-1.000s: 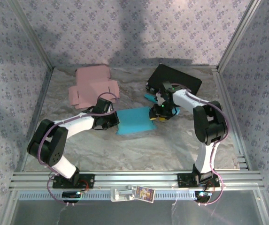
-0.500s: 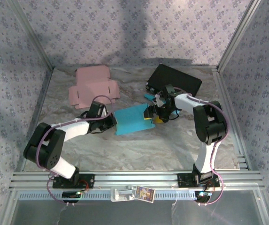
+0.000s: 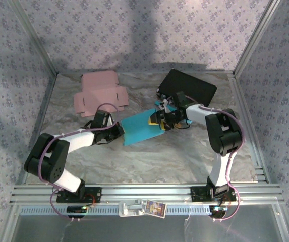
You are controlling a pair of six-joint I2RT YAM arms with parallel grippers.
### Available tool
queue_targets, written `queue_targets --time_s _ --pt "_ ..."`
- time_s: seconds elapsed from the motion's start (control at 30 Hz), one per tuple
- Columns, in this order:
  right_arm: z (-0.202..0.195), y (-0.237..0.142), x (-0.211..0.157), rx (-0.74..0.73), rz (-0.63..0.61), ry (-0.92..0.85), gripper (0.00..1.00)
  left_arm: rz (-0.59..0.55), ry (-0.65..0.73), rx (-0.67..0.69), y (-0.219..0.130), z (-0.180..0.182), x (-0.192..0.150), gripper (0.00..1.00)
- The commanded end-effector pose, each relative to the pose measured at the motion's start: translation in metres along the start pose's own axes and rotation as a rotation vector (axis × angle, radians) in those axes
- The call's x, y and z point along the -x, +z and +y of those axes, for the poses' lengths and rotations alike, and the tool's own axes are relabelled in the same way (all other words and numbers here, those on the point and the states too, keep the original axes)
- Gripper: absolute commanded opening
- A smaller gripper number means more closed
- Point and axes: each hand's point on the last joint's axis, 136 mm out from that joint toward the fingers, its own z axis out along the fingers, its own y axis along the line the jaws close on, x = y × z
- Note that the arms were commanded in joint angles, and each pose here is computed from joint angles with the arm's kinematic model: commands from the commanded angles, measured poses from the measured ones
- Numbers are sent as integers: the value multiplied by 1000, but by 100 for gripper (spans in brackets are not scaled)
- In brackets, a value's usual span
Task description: Fold the paper box
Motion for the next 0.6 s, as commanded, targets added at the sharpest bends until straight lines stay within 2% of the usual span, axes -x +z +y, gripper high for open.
queue_targets --time_s 0.0,0.13,0.27,0.4,0.47,0.57 --pt "17 -5 10 77 -36 95 58 32 -48 166 -8 36 -12 6" --pt "25 -17 18 99 -71 208 48 -78 75 120 -38 -6 19 23" --pt "33 -29 21 102 -64 362 36 -178 380 103 -70 -58 36 27" --pt "37 -37 18 81 -49 494 27 -211 762 49 -84 -104 16 28" --pt "41 -42 16 78 -28 550 26 -236 922 20 -93 -119 3 30" --pt "44 -54 7 57 -8 638 24 -263 1242 -68 -105 -139 -34 36"
